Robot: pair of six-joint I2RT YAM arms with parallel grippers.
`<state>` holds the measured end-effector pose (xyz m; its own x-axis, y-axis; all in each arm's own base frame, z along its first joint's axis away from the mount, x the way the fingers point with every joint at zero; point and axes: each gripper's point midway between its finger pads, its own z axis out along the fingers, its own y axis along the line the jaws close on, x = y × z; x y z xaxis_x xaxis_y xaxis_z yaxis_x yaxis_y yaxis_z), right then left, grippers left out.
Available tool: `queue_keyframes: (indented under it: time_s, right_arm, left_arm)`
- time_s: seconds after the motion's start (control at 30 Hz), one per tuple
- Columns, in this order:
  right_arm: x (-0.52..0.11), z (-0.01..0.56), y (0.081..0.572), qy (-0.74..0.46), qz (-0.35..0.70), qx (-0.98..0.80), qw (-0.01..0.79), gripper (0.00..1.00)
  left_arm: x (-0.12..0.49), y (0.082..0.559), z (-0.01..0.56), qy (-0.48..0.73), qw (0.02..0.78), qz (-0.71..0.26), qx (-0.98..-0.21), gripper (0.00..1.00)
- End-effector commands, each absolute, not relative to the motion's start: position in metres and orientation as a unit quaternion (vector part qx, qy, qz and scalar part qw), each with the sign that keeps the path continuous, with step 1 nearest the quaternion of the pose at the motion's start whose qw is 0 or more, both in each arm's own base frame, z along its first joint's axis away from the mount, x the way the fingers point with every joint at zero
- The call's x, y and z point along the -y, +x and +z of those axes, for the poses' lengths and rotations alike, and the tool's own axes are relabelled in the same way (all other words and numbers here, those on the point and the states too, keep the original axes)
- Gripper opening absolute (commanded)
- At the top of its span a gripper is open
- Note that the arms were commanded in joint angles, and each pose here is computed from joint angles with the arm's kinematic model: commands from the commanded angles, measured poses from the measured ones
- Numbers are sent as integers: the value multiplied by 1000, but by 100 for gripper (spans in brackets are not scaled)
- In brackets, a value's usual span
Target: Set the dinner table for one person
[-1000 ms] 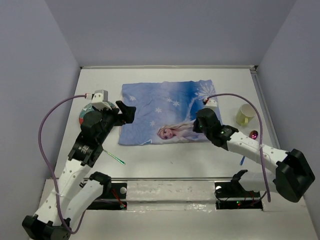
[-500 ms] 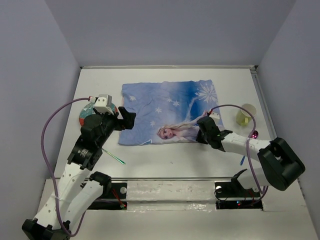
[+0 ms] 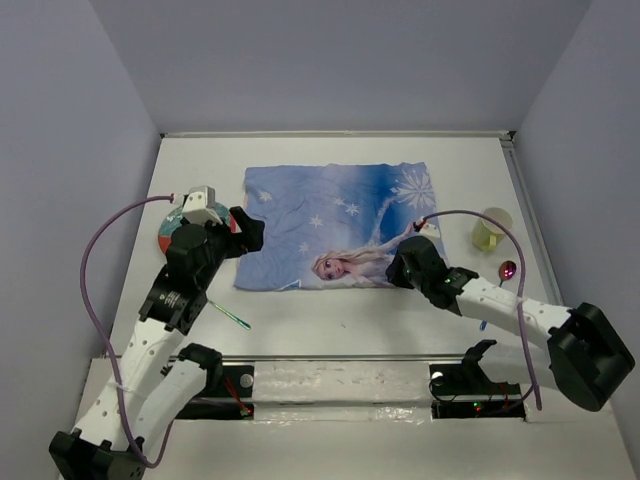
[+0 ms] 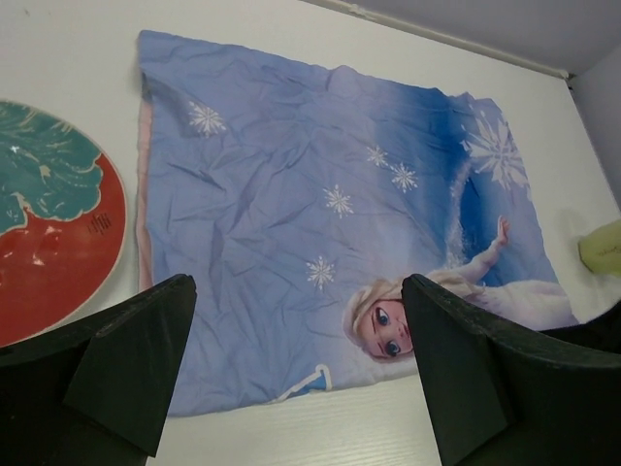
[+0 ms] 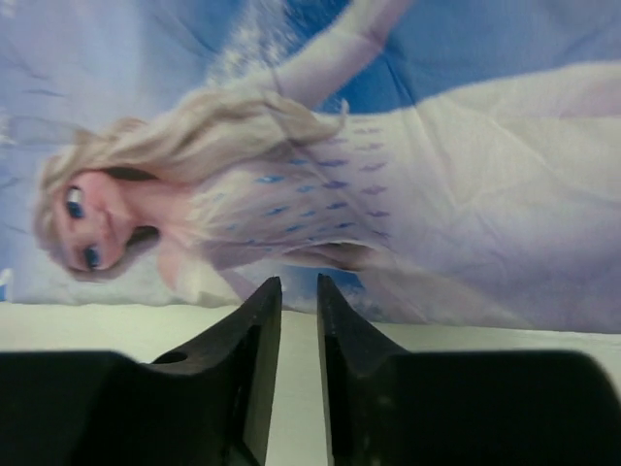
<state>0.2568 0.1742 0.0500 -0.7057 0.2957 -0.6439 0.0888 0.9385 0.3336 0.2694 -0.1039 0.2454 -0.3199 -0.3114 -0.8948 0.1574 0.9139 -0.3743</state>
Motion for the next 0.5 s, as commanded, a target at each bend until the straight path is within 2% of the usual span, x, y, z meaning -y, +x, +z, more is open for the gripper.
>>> queue_keyframes:
  time_s: [0.0,0.07,0.13,0.23,0.47]
  right_arm:
    - [-191,114,274,73,191,-879,430,33]
    - [-201,131,269,44,219,-869,441,44]
    - [-210,141,263,13,238,-865,442,47]
    - [-214,149,261,-10,251,-859,446,47]
    - [-227,155,247,-39,294,-843,448,47]
  left_arm:
    - [91,283,234,-129,573,-220,-779,99]
    - [68,294,216,-190,563,-216,-775,99]
    - [45,297,194,-246,538,-222,-775,99]
    - [11,291,164,-320,521,-205,-764,99]
    - [-25,279,109,-438,473,-172,-745,98]
